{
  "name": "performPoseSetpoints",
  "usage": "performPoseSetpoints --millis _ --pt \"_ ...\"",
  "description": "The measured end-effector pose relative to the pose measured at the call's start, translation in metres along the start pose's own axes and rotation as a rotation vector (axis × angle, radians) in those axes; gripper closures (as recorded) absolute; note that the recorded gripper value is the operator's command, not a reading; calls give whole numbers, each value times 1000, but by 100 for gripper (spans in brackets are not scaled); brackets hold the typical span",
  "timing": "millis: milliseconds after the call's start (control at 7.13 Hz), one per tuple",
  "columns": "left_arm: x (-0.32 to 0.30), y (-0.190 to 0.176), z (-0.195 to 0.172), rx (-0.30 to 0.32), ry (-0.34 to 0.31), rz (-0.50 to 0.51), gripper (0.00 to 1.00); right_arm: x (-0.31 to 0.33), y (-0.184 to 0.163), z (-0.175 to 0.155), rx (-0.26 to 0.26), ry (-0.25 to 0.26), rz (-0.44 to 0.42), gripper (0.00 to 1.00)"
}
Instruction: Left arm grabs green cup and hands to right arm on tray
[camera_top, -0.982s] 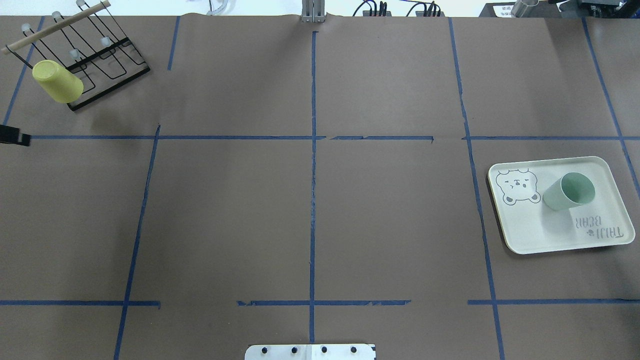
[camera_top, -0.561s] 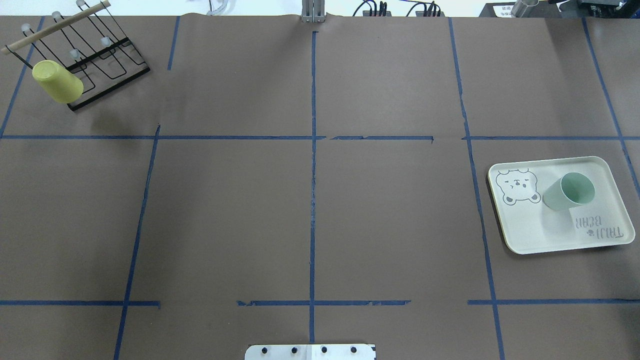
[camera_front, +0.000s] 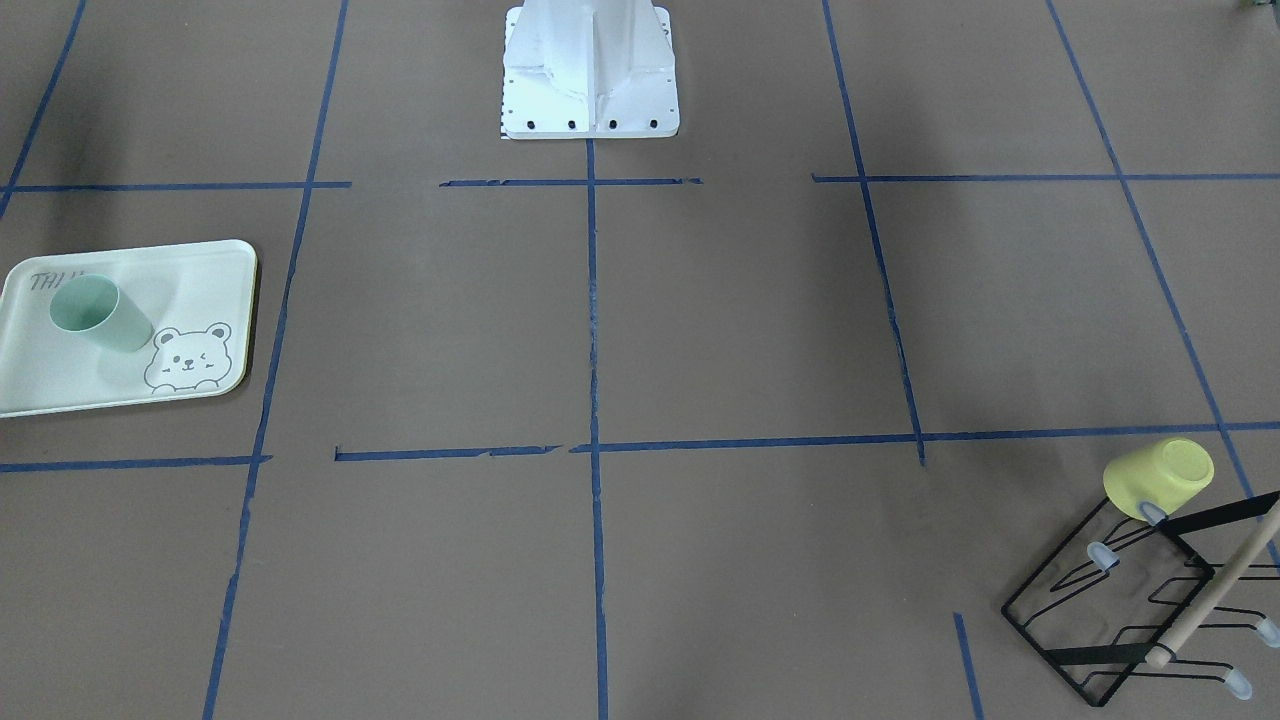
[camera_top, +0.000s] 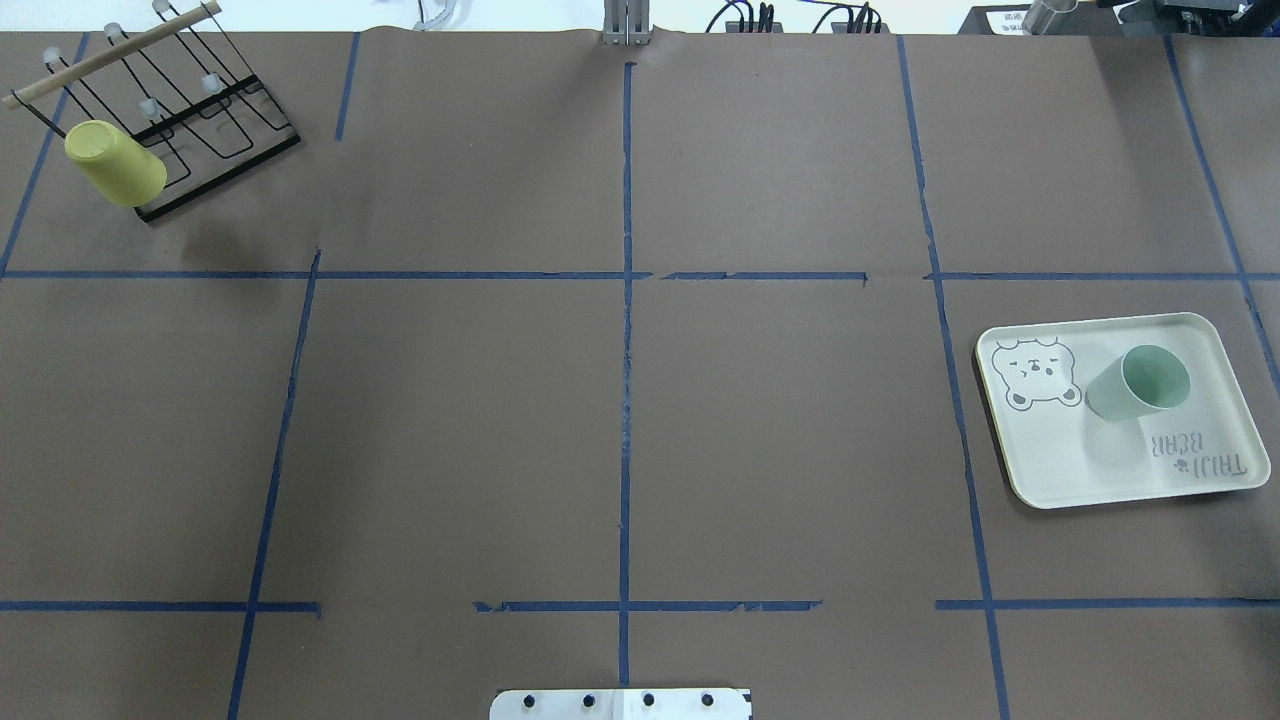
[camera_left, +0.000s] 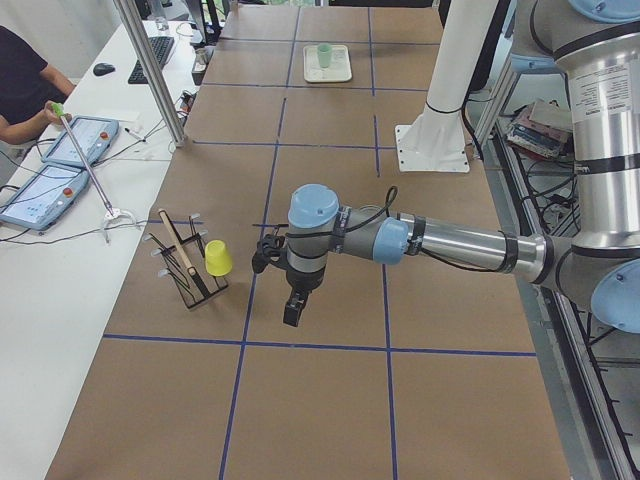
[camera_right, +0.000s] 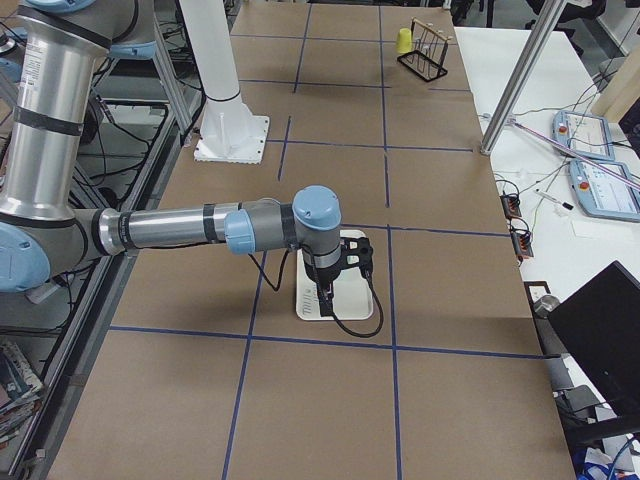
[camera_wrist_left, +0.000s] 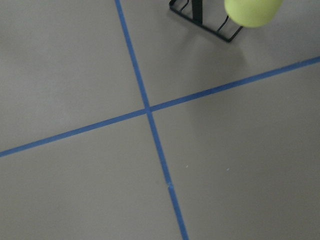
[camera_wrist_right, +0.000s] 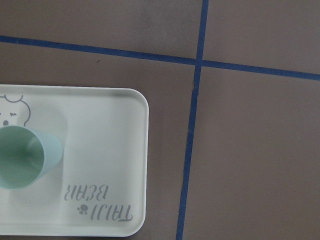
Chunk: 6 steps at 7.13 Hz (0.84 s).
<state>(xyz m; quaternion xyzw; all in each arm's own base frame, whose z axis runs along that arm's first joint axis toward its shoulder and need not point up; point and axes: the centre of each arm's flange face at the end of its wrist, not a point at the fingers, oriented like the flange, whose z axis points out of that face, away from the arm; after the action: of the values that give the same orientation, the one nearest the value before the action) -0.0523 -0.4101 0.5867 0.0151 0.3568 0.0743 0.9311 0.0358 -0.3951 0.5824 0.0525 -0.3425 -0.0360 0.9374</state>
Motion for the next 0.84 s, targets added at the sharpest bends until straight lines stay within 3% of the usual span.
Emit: performPoseSetpoints --millis 280,561,841 --pt "1 5 3 -19 68 -39 0 1 1 0 -11 2 1 0" --pt "9 3 -6 -3 78 -33 0 -6 5 -9 -33 -6 19 0" --pt "14 3 -12 11 79 -20 0 -22 4 -20 -72 -47 49 0"
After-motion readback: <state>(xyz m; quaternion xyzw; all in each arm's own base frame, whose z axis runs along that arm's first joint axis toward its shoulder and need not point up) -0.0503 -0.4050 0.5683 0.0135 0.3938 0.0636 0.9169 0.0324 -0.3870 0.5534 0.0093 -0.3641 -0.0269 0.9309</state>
